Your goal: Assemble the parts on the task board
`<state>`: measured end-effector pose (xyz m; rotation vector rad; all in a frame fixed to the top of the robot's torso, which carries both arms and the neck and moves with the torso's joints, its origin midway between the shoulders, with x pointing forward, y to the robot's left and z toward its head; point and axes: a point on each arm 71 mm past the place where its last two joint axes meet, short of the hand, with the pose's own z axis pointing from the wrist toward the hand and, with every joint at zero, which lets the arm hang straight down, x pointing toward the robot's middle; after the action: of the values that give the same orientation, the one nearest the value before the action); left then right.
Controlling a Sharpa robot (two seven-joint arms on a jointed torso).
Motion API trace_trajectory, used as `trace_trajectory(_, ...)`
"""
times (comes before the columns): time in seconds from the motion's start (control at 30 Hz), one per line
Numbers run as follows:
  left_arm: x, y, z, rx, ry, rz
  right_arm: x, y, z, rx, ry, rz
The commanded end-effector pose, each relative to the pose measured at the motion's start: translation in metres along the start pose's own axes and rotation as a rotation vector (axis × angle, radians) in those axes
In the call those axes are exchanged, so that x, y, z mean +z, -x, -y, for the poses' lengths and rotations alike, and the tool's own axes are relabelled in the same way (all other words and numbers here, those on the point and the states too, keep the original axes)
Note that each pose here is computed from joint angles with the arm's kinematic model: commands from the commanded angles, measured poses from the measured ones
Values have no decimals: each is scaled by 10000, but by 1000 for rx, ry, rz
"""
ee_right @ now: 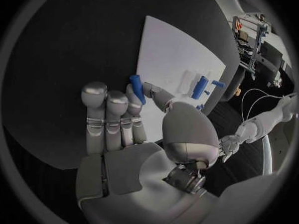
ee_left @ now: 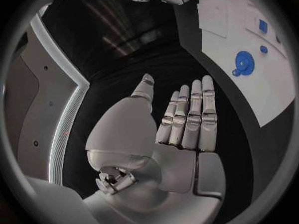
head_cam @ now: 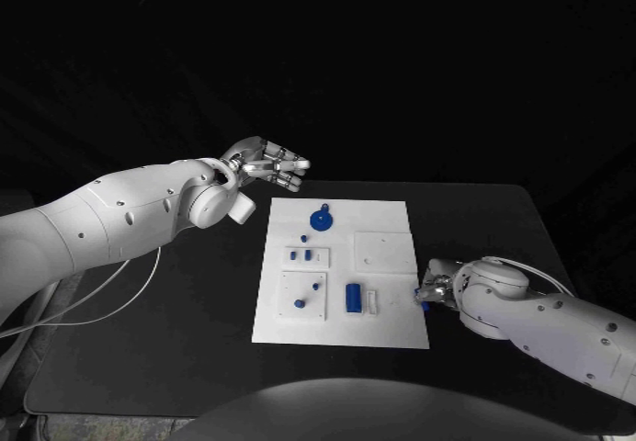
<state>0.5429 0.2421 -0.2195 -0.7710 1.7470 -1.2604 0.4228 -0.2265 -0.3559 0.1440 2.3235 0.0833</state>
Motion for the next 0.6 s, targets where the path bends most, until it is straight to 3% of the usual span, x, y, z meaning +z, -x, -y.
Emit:
trace_trajectory(0.03,4,-21,8,-4,-2,-18,-1,-160,-10,24,15,-80)
trace_trajectory(0.33,0,-21,2,-5,4,-23,-67,-140,47,67,7,-97)
trace_trajectory(0.6,-4,-23,-3,-3,10,-28,-172,38,81,98,8,-82)
